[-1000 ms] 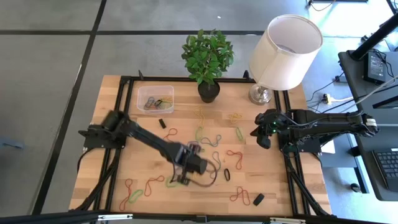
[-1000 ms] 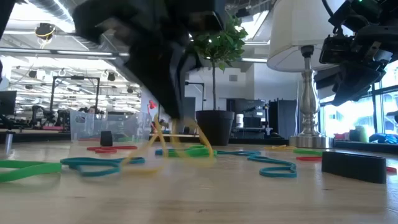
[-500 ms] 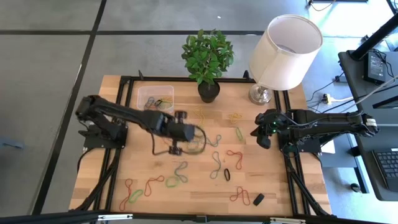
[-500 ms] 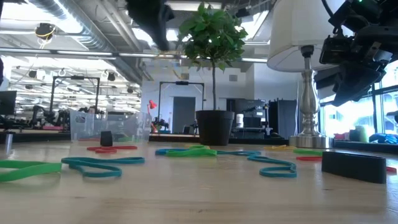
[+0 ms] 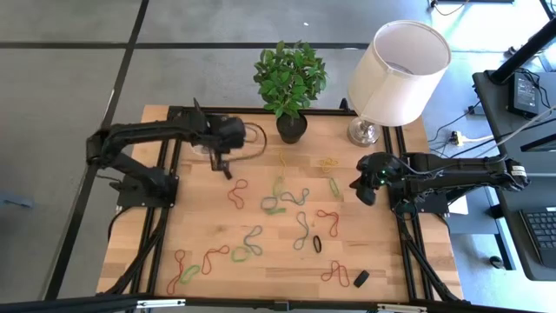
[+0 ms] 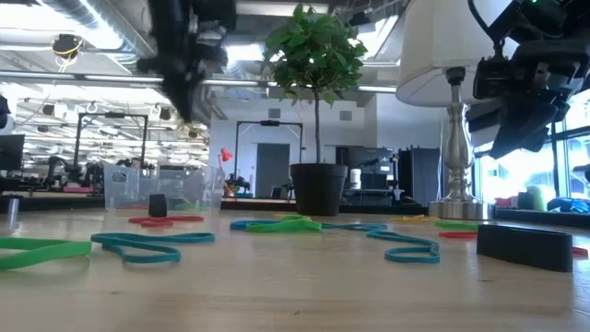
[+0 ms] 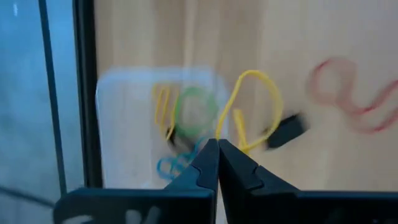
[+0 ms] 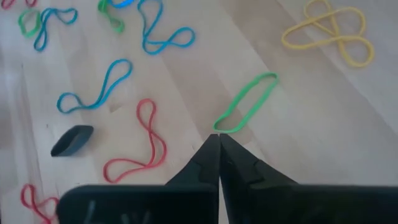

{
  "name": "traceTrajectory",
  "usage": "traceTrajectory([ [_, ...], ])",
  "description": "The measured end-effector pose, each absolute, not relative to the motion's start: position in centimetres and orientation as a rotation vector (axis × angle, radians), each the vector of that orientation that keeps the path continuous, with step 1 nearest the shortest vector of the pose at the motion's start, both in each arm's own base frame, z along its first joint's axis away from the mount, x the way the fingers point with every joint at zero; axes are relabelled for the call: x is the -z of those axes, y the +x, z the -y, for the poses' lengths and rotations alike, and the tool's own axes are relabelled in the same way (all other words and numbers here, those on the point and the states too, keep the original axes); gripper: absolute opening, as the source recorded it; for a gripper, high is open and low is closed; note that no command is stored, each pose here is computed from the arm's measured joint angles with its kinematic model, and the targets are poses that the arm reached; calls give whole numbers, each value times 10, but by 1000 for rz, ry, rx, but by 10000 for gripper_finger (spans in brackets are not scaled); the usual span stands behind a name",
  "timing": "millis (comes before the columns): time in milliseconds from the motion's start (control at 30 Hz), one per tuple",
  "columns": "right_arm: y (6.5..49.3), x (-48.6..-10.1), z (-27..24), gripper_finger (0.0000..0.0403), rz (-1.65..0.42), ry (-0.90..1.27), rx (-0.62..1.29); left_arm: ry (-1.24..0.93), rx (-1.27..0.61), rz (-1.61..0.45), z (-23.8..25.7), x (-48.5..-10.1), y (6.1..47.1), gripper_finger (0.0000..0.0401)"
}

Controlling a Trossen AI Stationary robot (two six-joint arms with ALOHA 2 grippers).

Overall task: Pick and place rubber bands into bin
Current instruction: Put the yellow rubber band into the transparent bin

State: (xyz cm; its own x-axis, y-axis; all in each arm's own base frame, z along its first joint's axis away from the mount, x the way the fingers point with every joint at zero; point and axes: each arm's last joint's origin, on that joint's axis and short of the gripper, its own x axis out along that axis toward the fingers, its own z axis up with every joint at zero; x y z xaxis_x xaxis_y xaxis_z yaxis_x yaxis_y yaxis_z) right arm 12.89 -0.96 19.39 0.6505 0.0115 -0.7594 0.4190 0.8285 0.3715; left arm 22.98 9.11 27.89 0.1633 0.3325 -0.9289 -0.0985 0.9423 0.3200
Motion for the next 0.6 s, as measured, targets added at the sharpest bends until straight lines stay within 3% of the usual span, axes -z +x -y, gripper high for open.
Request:
traceTrajectory([
  [267,129,-194,11,6,-811,678,354,82,-416,-1353,-151,-227,188,1],
  [600,129,-195,14,6,-739,775,507,134,-445,-1235,-197,-222,160,1],
])
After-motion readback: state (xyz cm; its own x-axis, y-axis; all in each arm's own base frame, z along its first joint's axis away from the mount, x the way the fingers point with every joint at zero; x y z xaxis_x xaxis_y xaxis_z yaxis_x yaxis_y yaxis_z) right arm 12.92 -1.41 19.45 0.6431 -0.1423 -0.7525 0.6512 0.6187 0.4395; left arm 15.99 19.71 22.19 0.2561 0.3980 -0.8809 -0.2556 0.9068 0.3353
